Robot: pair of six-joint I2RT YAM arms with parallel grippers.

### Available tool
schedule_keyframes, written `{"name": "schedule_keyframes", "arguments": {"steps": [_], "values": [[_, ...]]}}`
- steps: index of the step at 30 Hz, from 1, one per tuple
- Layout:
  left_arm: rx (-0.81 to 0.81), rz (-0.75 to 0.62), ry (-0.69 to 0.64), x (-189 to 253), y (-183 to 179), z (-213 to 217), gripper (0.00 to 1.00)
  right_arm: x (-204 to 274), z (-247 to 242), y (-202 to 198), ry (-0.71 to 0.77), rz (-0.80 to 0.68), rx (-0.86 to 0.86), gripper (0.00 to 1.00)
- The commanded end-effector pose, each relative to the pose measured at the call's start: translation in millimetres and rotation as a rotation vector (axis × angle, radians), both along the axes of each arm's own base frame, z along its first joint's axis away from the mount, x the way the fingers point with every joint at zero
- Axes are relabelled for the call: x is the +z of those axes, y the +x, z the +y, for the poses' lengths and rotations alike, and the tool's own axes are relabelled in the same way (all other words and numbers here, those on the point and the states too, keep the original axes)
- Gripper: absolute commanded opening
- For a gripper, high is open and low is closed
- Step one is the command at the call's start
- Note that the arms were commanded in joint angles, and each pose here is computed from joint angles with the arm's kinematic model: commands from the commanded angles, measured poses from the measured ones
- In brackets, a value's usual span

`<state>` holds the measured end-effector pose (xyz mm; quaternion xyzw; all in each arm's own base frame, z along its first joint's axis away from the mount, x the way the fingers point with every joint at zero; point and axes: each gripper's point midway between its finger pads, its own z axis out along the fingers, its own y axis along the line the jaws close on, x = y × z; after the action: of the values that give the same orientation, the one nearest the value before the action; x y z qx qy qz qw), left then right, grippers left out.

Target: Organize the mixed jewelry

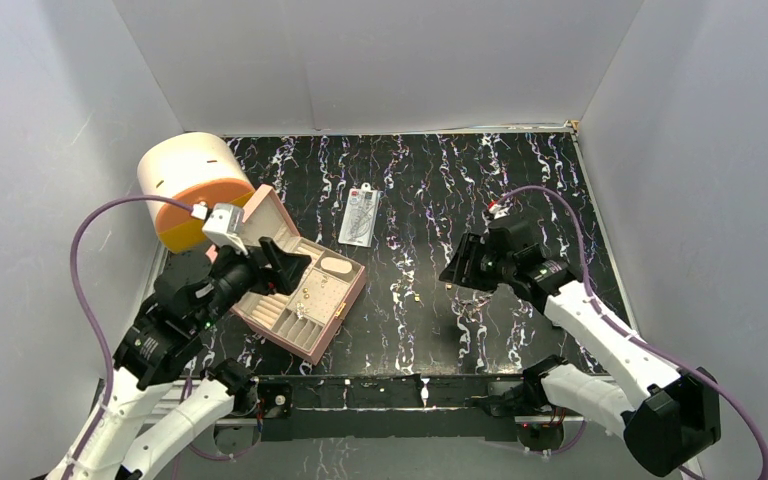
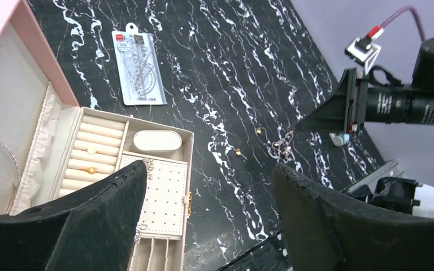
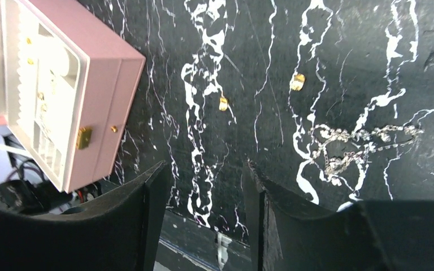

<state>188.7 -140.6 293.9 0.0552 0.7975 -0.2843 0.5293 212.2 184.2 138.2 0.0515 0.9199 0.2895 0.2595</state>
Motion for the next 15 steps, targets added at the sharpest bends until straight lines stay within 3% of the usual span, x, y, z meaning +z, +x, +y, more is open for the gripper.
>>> {"name": "schedule_keyframes", "arguments": {"steps": [1, 9, 15], "values": [[0.068, 0.013, -0.041, -1.9, -4.3, 11.7, 0.79, 4.9, 5.7, -9.6, -0.063, -0.040, 0.041, 0.57], [0.070, -0.026, -0.033, 2.0, -3.2, 14.4, 0.78, 1.8, 49.1, -14.6, -0.169, -0.141, 0.118, 0.54], [0.139, -0.026, -0.074, -9.3, 4.6, 19.5, 0.78, -13.8, 66.3, -1.7, -0.321, -0.172, 0.053, 0.55]]}}
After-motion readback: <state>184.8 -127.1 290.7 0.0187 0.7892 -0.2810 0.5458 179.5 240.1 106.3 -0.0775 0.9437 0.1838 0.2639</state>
